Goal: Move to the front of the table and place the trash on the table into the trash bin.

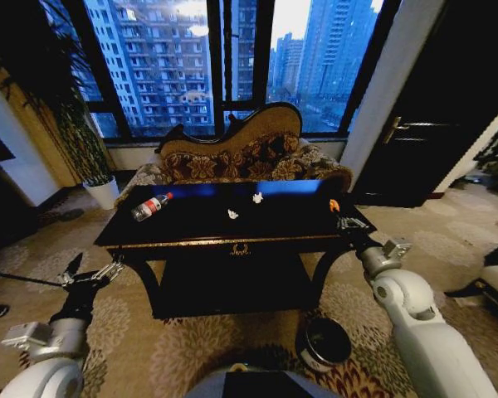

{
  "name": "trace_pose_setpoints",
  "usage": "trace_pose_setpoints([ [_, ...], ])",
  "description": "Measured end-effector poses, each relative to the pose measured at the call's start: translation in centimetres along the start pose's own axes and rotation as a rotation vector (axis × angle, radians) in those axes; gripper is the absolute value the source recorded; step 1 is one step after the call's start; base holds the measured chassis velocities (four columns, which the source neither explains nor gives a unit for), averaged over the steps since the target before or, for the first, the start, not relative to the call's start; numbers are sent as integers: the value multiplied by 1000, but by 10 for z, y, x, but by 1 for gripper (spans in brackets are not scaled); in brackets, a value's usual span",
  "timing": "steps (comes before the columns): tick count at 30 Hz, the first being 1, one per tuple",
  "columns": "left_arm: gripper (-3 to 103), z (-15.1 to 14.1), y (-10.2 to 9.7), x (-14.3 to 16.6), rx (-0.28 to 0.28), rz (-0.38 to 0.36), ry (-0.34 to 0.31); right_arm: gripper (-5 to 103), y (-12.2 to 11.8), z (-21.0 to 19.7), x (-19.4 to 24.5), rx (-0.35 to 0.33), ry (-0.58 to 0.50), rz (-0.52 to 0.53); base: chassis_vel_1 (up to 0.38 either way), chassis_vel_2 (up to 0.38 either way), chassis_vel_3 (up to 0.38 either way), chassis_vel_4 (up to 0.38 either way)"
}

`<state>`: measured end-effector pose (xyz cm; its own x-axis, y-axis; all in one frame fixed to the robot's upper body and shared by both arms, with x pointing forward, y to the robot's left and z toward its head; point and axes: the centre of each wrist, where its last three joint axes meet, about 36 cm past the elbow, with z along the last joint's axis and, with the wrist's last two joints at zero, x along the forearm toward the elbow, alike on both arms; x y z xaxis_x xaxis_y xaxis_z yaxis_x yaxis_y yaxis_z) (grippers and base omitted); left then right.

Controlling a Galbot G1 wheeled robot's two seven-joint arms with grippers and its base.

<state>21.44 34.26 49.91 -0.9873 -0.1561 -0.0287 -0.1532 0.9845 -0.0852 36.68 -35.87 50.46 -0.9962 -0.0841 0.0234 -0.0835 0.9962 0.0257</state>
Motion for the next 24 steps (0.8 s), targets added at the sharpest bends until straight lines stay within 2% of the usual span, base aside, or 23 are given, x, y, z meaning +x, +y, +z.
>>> trace_pose_setpoints([
  [7,100,3,-2,0,7,-2,4,2,2,6,1,3,13,4,219,-238,-254,207],
  [15,100,6,-2,0,15,-3,8,2,3,40,27,24,111,63,29,-20,-25,32],
  [18,100,8,-3,-1,21,-3,7,2,-5,73,55,88,246,133,-51,48,50,-57],
  [19,100,8,-3,-1,21,-3,7,2,-5,73,55,88,246,133,-62,52,60,-64],
  [21,100,8,-3,-1,24,-1,6,2,-15,104,62,133,342,184,-15,17,30,-5],
  [22,100,8,-3,-1,24,-1,6,2,-15,104,62,133,342,184,0,0,0,0],
  [24,100,7,-4,-1,25,4,1,2,-25,144,67,199,436,230,0,0,0,0],
])
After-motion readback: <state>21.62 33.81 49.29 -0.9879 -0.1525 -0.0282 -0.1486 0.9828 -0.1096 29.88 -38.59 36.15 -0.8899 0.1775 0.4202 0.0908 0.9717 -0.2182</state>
